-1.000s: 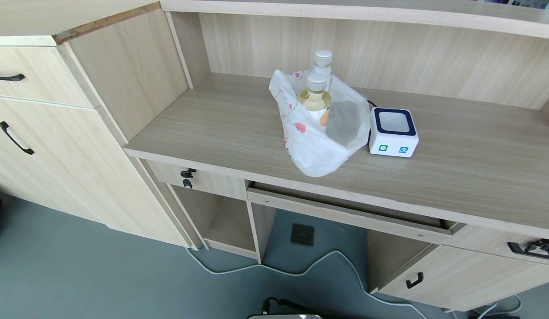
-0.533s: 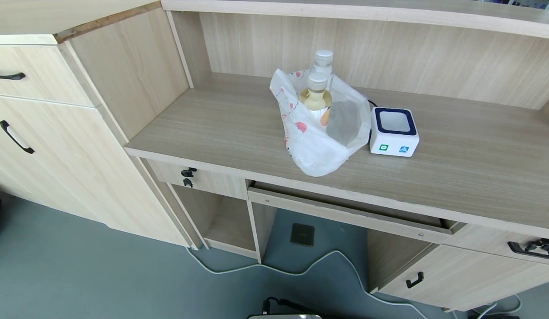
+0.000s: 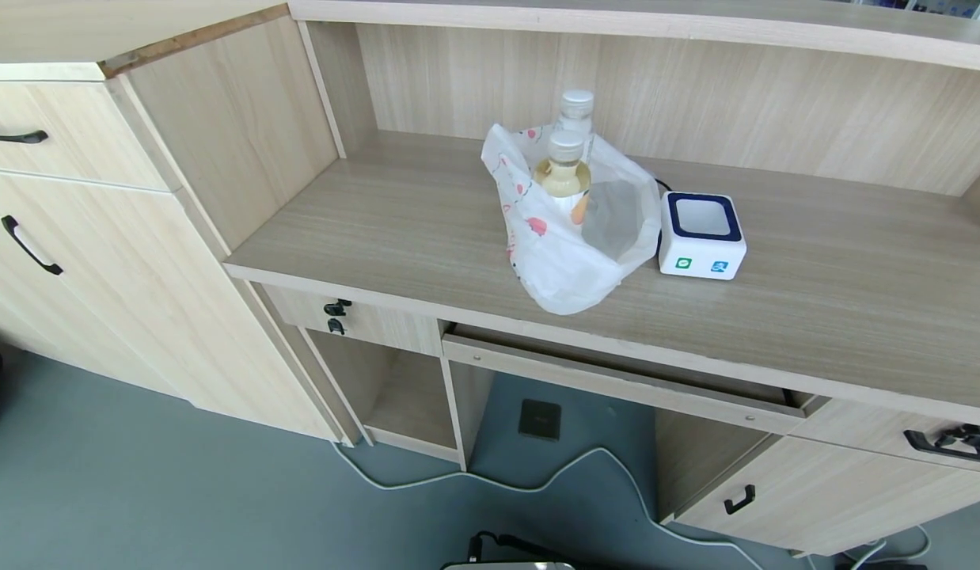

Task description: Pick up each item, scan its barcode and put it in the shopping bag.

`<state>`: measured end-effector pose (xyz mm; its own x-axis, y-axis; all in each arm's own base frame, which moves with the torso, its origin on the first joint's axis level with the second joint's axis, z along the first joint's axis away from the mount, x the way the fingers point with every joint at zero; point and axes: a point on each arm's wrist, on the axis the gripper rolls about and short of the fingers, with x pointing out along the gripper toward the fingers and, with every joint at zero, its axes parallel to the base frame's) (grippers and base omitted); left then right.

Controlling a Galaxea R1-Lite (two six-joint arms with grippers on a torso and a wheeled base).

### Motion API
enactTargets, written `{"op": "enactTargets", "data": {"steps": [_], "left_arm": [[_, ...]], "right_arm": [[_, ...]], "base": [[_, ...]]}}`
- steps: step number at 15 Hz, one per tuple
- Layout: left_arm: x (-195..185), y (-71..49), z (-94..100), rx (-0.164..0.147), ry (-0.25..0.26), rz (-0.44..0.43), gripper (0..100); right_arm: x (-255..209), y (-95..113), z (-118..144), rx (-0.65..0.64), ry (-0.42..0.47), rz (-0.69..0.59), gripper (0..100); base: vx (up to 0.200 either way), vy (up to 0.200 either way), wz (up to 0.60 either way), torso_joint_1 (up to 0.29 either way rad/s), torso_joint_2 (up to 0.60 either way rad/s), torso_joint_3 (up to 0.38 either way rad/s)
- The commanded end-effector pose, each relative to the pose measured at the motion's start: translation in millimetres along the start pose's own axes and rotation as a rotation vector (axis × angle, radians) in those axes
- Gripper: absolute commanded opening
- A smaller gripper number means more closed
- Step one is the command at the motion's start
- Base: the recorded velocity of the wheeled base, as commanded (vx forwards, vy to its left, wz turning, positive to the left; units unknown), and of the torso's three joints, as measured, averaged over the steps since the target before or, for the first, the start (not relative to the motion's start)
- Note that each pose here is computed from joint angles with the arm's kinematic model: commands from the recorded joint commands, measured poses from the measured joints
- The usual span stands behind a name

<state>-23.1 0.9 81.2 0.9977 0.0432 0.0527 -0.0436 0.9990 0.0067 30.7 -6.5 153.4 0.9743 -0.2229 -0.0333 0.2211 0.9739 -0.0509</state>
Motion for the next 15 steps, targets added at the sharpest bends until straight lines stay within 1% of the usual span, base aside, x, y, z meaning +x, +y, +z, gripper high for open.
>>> {"op": "enactTargets", "data": {"steps": [1, 2, 3, 5, 7, 8, 9, 11, 12, 15], "left_arm": [[0, 0.0, 0.0, 0.000, -0.001, 0.001, 100], [0, 0.0, 0.0, 0.000, -0.001, 0.001, 100], [0, 0.0, -0.1, 0.000, 0.001, 0.001, 100], [0, 0.0, 0.0, 0.000, -0.001, 0.001, 100], [0, 0.0, -0.1, 0.000, 0.001, 0.001, 100], [0, 0.0, 0.0, 0.000, -0.001, 0.001, 100], [0, 0.0, 0.0, 0.000, -0.001, 0.001, 100], [0, 0.0, 0.0, 0.000, -0.001, 0.001, 100], [0, 0.0, 0.0, 0.000, -0.001, 0.001, 100], [0, 0.0, 0.0, 0.000, -0.001, 0.001, 100]], "right_arm": [[-15, 1, -21, 0.020, -0.020, 0.042, 100], [-17, 1, -31, 0.029, -0.005, 0.050, 100], [-25, 1, -47, 0.039, -0.017, 0.059, 100], [-33, 1, -58, 0.055, 0.007, 0.062, 100], [-38, 0, -64, 0.064, 0.002, 0.081, 100], [-42, -1, -68, 0.066, -0.018, 0.097, 100], [-45, -1, -73, 0.063, -0.009, 0.119, 100], [-49, -2, -76, 0.071, -0.046, 0.155, 100], [-51, -3, -78, 0.072, -0.051, 0.161, 100], [-51, -3, -80, 0.084, -0.036, 0.163, 100]], "base": [[0.000, 0.000, 0.00, 0.000, 0.00, 0.000], [0.000, 0.000, 0.00, 0.000, 0.00, 0.000], [0.000, 0.000, 0.00, 0.000, 0.00, 0.000], [0.000, 0.000, 0.00, 0.000, 0.00, 0.000], [0.000, 0.000, 0.00, 0.000, 0.00, 0.000], [0.000, 0.000, 0.00, 0.000, 0.00, 0.000], [0.000, 0.000, 0.00, 0.000, 0.00, 0.000], [0.000, 0.000, 0.00, 0.000, 0.00, 0.000], [0.000, 0.000, 0.00, 0.000, 0.00, 0.000], [0.000, 0.000, 0.00, 0.000, 0.00, 0.000]]}}
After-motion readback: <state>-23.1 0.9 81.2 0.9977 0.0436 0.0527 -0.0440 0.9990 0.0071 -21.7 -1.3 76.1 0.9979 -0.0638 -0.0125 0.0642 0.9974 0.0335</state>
